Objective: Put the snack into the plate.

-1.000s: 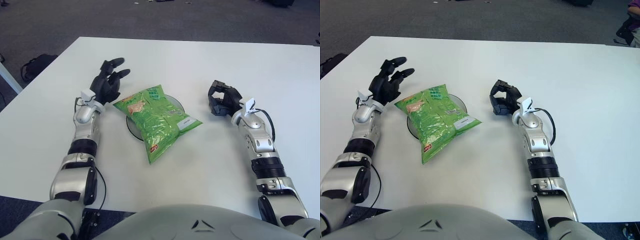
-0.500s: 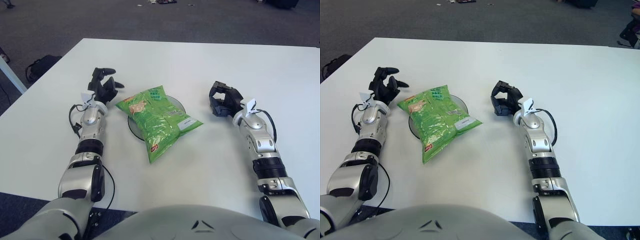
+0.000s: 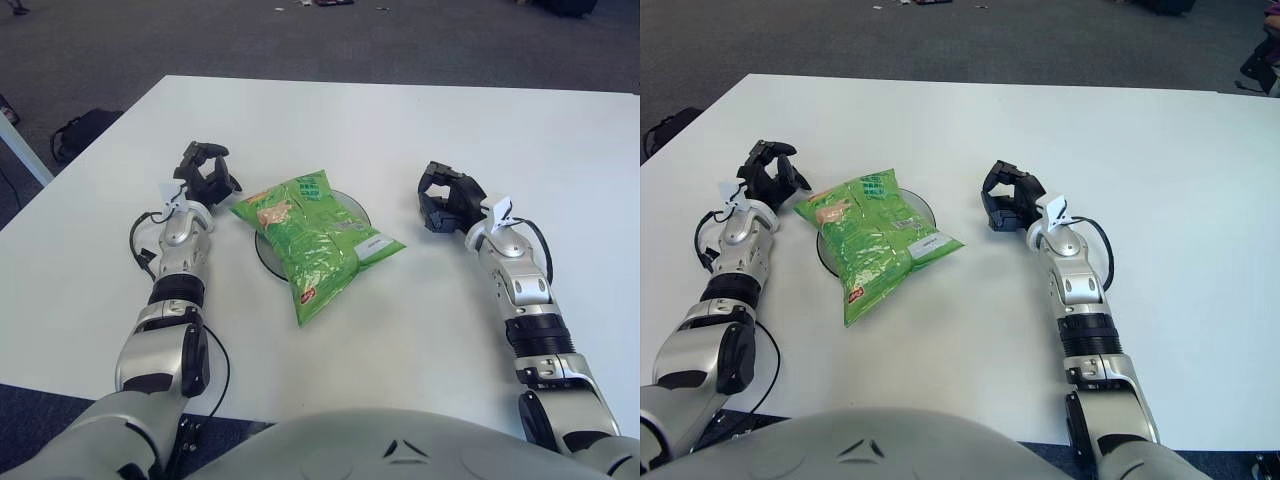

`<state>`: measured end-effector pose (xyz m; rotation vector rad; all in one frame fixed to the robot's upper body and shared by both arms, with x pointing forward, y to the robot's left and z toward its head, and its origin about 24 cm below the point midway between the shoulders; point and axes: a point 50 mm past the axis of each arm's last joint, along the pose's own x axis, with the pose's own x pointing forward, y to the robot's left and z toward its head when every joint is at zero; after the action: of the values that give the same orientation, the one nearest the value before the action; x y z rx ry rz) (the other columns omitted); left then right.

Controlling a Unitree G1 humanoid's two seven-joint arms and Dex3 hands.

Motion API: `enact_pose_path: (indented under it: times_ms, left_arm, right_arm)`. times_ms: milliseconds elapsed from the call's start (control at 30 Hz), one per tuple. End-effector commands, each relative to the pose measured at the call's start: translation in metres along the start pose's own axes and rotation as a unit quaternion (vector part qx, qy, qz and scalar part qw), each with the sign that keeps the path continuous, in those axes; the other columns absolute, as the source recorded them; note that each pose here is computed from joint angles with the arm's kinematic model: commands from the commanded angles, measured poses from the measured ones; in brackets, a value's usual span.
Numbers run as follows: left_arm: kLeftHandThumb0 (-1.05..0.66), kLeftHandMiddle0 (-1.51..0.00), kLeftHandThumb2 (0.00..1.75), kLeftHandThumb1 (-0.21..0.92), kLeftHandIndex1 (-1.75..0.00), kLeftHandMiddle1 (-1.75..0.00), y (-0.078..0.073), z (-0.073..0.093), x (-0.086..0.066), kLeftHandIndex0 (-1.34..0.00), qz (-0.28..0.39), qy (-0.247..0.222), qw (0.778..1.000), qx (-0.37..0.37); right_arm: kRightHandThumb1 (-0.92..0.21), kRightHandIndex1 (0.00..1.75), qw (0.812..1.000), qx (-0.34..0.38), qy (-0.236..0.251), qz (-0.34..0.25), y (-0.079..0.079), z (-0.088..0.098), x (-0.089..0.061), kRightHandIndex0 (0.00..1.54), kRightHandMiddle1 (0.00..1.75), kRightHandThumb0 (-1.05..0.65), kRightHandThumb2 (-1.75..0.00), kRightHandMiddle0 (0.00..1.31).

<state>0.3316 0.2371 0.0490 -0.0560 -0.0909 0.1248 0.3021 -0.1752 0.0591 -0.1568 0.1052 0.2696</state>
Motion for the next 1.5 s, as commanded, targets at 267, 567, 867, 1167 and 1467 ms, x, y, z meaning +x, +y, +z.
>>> enact_pose_path:
  times_ms: [267,567,867,1167,1467]
  left_arm:
    - [-0.43,-1.18,1.13,0.47,-1.75,-1.75,-0.002,-0.031,-0.024,-0.50,-0.051,0.090,0.994,0.030]
    - [-0.43,-1.19,1.13,0.46,-1.75,-1.75,-0.005,-0.035,-0.028,-0.50,-0.098,0.115,0.987,0.047]
    - [-0.43,-1.20,1.13,0.47,-1.75,-1.75,-0.007,-0.036,-0.033,-0.50,-0.123,0.115,0.984,0.048]
    - [-0.43,-1.21,1.13,0.47,-1.75,-1.75,-0.007,-0.035,-0.039,-0.49,-0.133,0.111,0.984,0.043]
    - [-0.43,-1.20,1.12,0.47,-1.75,-1.75,-0.006,-0.033,-0.044,-0.49,-0.129,0.105,0.985,0.042]
  right_arm:
    - [-0.42,1.75,0.993,0.005,0.117,-0.008,0.006,-0.049,-0.020,1.15,1.75,-0.45,-1.19,0.53]
    - [-0.41,1.75,0.993,0.017,0.103,-0.048,0.006,-0.047,-0.022,1.18,1.75,-0.45,-1.21,0.54]
    - [-0.37,1.75,0.989,0.050,0.073,-0.122,0.004,-0.046,-0.023,1.22,1.75,-0.46,-1.24,0.57]
    - [-0.35,1.75,0.982,0.078,0.024,-0.172,0.006,-0.040,-0.023,1.24,1.75,-0.47,-1.28,0.59]
    - [-0.31,1.75,0.974,0.112,-0.034,-0.193,0.006,-0.038,-0.023,1.25,1.75,-0.48,-1.32,0.62]
